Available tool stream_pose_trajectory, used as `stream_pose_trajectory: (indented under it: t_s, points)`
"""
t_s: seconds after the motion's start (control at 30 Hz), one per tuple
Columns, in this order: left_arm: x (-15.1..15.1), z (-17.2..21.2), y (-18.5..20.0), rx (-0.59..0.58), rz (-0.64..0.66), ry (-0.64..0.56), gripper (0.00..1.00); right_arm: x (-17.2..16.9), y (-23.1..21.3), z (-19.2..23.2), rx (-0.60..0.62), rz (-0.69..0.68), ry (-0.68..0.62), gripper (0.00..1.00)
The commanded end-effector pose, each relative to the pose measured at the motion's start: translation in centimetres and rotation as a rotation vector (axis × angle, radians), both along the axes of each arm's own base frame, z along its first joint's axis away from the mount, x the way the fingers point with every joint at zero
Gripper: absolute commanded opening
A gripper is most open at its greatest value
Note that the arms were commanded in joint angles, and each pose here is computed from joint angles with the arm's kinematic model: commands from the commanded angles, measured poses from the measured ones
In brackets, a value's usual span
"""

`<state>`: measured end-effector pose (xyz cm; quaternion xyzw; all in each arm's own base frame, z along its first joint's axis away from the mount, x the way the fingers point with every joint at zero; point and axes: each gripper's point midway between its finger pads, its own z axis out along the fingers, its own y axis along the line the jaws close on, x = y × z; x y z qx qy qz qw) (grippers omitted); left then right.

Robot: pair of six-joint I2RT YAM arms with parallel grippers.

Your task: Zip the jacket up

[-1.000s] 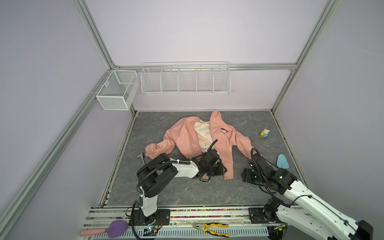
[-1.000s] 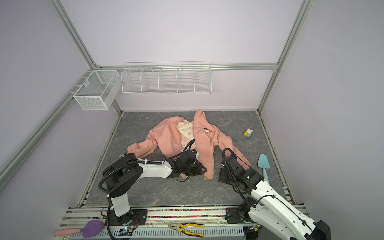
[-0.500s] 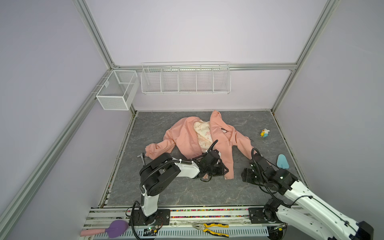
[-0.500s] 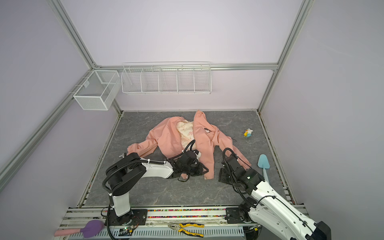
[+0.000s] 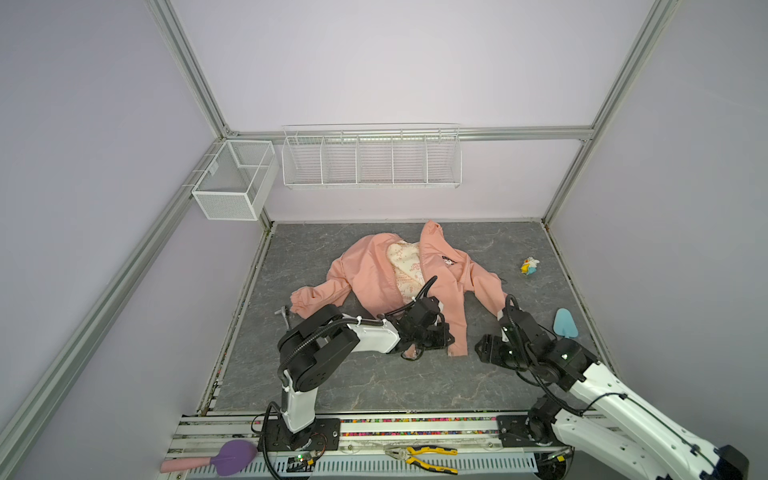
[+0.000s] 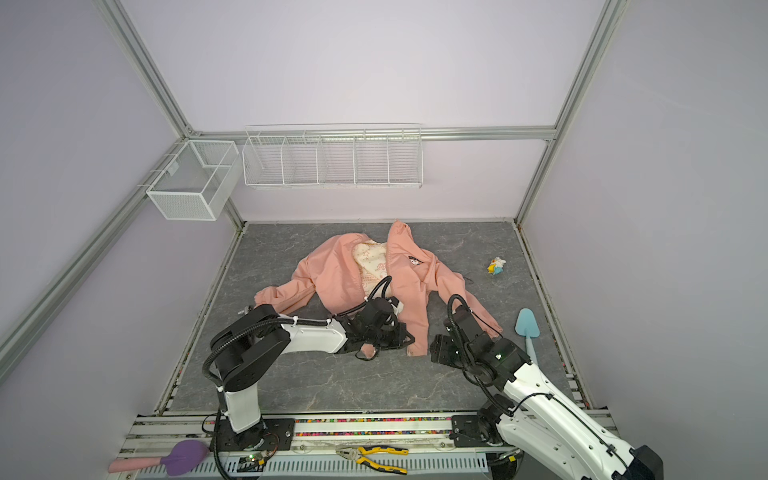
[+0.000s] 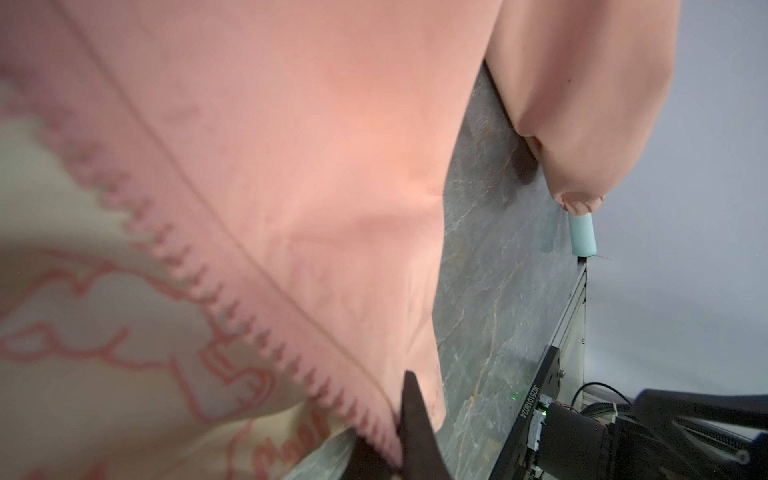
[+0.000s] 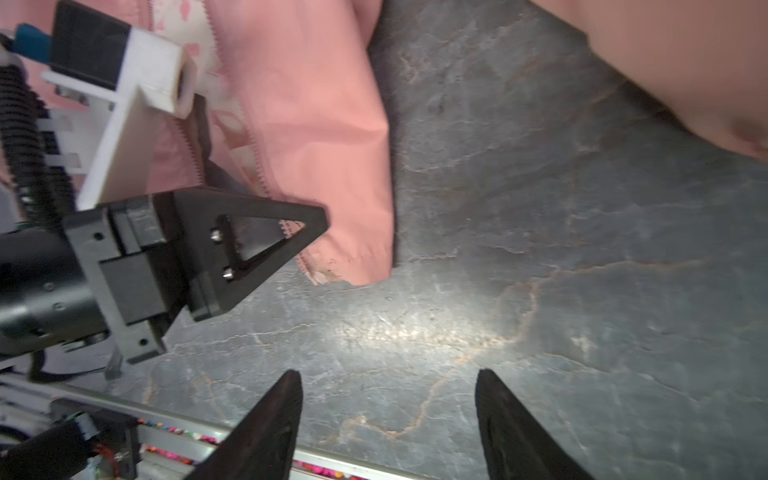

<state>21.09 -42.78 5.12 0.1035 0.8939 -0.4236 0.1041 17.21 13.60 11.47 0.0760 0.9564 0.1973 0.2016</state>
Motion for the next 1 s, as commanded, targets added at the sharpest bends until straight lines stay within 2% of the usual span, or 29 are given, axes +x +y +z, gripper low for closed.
stream_pose_trajectory:
  t_s: [0.0,0.13,0.2,0.5,0.6,0.73,0.97]
  points:
    - [2.0,3.5,0.5,-0.074,-0.011,-0.059,0.0,0.8,3.4,1.0,0.171,0.033,0.006,0.72]
    - [3.6,5.5,2.2,-0.084,0.006,-0.099,0.0,2.0,6.4,2.6,0.37,0.018,-0.022,0.8]
    - [4.3,6.2,3.2,-0.081,0.019,-0.112,0.0,2.6,7.3,3.5,0.422,0.009,-0.041,0.82]
    - [5.6,7.3,7.1,-0.078,0.053,-0.101,0.0,4.0,11.9,6.5,0.539,0.043,-0.072,0.85]
    - [5.7,7.5,8.0,-0.115,0.069,-0.046,0.0,4.2,14.1,6.9,0.582,0.06,-0.081,0.92]
    - [5.2,8.9,8.9,-0.224,0.066,0.038,0.0,3.8,17.2,7.8,0.603,0.11,-0.105,0.99]
    - [3.1,11.3,10.4,-0.259,0.008,0.11,0.0,2.5,21.2,7.6,0.627,0.18,-0.104,1.0]
